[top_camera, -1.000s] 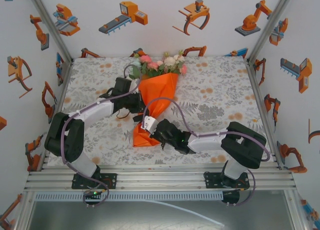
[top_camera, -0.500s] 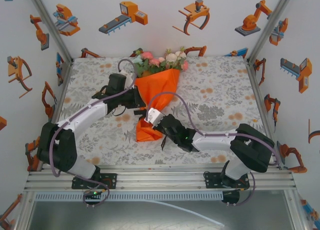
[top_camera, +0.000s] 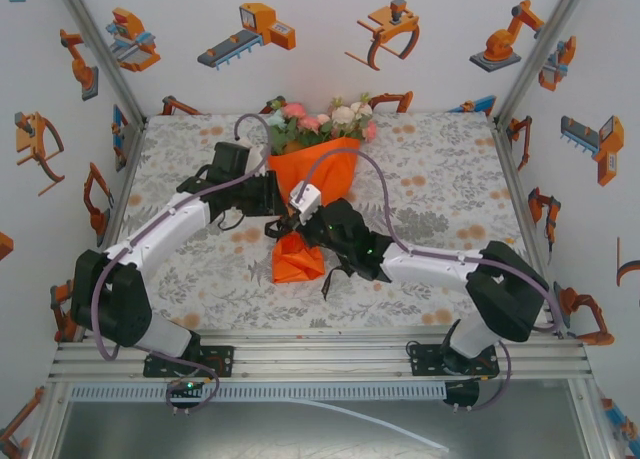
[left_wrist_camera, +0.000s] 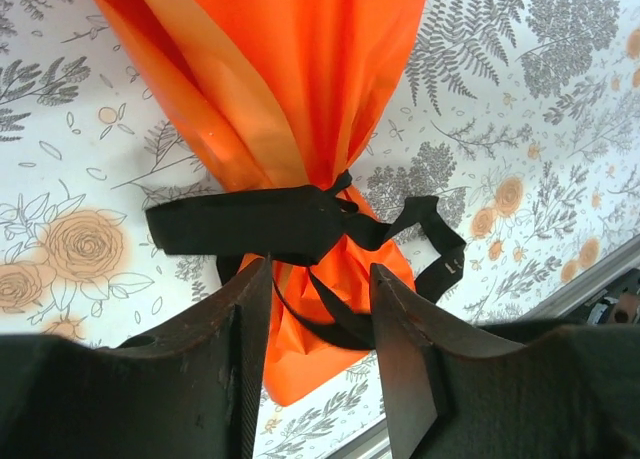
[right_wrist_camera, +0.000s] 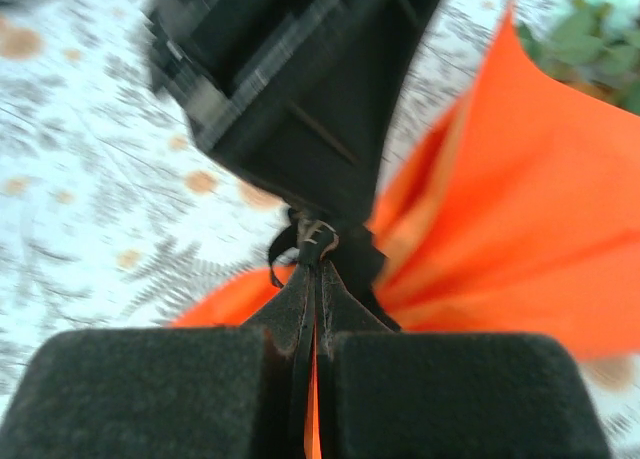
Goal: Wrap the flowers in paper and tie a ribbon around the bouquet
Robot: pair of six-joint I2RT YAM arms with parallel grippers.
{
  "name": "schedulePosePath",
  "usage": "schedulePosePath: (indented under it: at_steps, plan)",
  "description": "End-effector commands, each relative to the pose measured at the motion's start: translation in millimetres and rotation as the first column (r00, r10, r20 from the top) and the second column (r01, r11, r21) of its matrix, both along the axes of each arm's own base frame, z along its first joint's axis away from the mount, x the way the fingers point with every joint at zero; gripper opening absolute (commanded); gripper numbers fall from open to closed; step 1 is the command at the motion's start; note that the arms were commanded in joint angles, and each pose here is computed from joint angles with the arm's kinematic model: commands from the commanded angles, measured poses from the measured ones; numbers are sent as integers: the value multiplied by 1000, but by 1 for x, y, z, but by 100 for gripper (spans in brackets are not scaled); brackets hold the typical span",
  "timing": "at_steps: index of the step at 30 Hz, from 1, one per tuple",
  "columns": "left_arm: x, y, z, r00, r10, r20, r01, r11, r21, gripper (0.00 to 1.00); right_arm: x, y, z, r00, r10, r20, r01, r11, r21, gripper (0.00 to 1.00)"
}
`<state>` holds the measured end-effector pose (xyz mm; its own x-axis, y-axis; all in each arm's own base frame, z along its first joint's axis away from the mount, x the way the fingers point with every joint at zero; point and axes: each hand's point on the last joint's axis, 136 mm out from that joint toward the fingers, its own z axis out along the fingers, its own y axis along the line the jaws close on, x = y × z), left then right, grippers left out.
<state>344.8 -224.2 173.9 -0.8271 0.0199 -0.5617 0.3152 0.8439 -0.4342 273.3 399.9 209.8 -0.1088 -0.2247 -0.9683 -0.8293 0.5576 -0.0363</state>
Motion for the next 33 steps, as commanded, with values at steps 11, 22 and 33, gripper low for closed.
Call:
schedulePosePath:
  at_steps: [11,22,33]
  plan:
    - [-15,9,0,983,54,-175,-79,987,-142,56,26,41,-42,929,-108,-353,94,994,-57,0]
    - [-38,12,-46,866,136,-481,-245,954,-171,55,23,42,-35,947,-68,-313,70,998,-4,0]
    - [-51,69,-65,735,418,-533,-486,874,15,63,24,40,-35,953,-76,-292,78,997,-5,0]
